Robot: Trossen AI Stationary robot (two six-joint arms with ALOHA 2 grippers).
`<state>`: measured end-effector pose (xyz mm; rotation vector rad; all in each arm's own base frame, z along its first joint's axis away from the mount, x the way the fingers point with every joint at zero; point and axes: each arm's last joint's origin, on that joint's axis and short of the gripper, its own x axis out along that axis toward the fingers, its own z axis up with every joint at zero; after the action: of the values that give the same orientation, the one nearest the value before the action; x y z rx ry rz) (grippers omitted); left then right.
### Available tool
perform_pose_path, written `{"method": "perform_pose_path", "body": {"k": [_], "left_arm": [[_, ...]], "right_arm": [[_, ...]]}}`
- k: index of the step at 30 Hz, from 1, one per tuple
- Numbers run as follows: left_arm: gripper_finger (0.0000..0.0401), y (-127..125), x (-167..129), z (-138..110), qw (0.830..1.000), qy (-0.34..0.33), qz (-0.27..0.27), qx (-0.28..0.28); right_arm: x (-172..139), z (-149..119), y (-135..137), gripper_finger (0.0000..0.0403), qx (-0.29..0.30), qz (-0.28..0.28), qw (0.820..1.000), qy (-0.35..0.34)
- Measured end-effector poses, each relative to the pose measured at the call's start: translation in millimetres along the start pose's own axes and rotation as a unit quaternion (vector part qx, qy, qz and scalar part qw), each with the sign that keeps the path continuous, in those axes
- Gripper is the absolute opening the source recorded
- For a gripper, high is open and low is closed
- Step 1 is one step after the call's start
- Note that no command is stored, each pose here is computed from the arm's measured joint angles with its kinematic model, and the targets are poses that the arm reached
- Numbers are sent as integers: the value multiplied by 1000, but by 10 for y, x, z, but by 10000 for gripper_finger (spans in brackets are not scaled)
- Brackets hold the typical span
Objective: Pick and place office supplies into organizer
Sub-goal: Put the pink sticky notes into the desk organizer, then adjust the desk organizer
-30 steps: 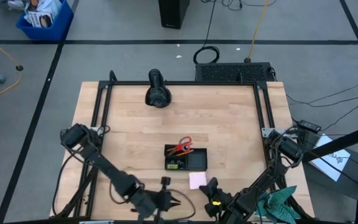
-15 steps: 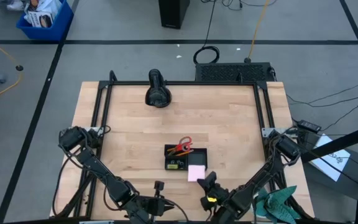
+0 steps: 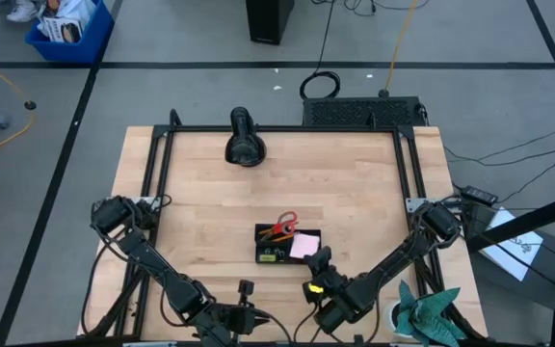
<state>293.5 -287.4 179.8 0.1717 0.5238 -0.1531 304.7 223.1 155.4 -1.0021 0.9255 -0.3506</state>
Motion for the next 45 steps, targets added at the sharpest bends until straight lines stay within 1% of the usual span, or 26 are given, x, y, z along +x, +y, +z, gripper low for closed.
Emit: {"method": "perform_pose_path", "body": {"k": [5, 9, 14, 20, 23, 26, 35, 38, 41, 45], "left_arm": [[31, 2, 0, -10, 1000, 5, 1, -2], [31, 3, 0, -11, 1000, 5, 1, -3], [31, 4, -1, -14, 1000, 7, 2, -2], [31, 8, -1, -26, 1000, 13, 3, 2], [31, 8, -1, -26, 1000, 13, 3, 2], [31, 6, -2, -26, 1000, 12, 3, 2], [31, 7, -2, -25, 1000, 12, 3, 0], [31, 7, -2, -25, 1000, 12, 3, 0], [31, 7, -2, -24, 1000, 12, 3, -2], [31, 13, 1, -23, 1000, 14, 1, -10]], "right_arm": [[86, -28, 11, 0, 3, 1, 1000, 6], [183, -94, 85, 0, 7, 15, 1000, 8], [299, -200, 201, 0, -10, 27, 1000, 2], [377, -271, 240, 0, 1, 33, 999, 0], [380, -253, 243, 0, 13, 50, 999, -5], [383, -247, 249, 1, 10, 63, 998, -7], [425, -244, 298, 11, 30, 152, 988, 1], [411, -278, 288, 26, 15, 140, 990, 7], [379, -254, 255, 42, 42, 155, 987, 0], [298, -233, 105, 50, 68, 166, 984, -10]]}}
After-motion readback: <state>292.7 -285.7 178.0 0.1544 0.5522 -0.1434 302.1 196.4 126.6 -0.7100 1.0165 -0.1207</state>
